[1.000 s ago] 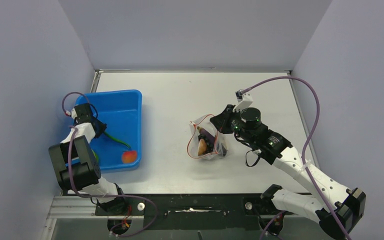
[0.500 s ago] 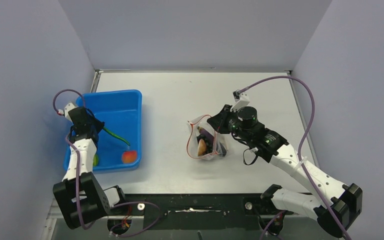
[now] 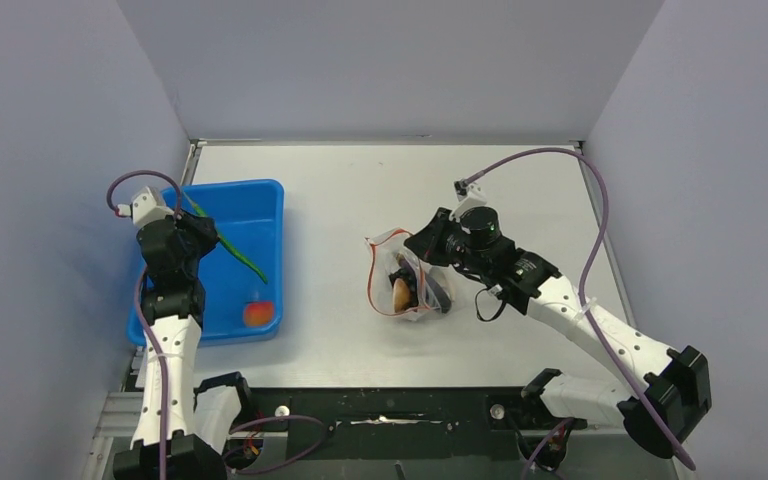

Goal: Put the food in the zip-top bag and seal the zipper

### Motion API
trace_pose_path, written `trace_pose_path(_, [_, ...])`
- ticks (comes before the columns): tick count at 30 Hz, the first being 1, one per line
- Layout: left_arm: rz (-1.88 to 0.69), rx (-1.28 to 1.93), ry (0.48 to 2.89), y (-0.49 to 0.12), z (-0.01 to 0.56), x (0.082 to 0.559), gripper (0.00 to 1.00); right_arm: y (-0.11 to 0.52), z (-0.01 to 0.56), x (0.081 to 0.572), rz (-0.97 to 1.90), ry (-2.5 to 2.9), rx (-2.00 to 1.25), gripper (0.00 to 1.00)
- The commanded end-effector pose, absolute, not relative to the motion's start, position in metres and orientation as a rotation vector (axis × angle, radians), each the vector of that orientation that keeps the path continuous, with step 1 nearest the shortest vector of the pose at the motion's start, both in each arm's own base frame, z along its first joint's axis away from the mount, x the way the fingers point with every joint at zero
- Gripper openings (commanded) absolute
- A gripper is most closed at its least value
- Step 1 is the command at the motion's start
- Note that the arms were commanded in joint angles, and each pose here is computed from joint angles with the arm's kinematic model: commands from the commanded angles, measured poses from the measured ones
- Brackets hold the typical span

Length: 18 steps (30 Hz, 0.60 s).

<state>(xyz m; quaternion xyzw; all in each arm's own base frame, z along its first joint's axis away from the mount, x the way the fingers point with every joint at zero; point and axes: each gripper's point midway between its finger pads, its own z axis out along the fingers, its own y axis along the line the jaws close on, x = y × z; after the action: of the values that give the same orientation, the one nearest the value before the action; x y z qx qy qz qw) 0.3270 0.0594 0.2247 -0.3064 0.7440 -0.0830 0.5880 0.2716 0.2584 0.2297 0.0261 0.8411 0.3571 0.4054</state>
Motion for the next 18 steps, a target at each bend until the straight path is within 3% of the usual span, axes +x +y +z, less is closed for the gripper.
trace_pose_path(1, [-0.324, -0.549, 1.543, 0.034, 0.305, 0.331, 0.14, 0.27, 0.27, 0.285, 0.994, 2.013, 0.102, 0.0])
trace_pose_path(11, [-0.678, -0.34, 1.387, -0.033, 0.384, 0.327, 0.14, 0.275, 0.287, 0.292, 1.001, 1.989, 0.121, 0.0])
trace_pose_path(18, [-0.827, -0.259, 1.295, -0.074, 0.403, 0.319, 0.14, 0.279, 0.289, 0.293, 1.018, 1.989, 0.12, 0.0])
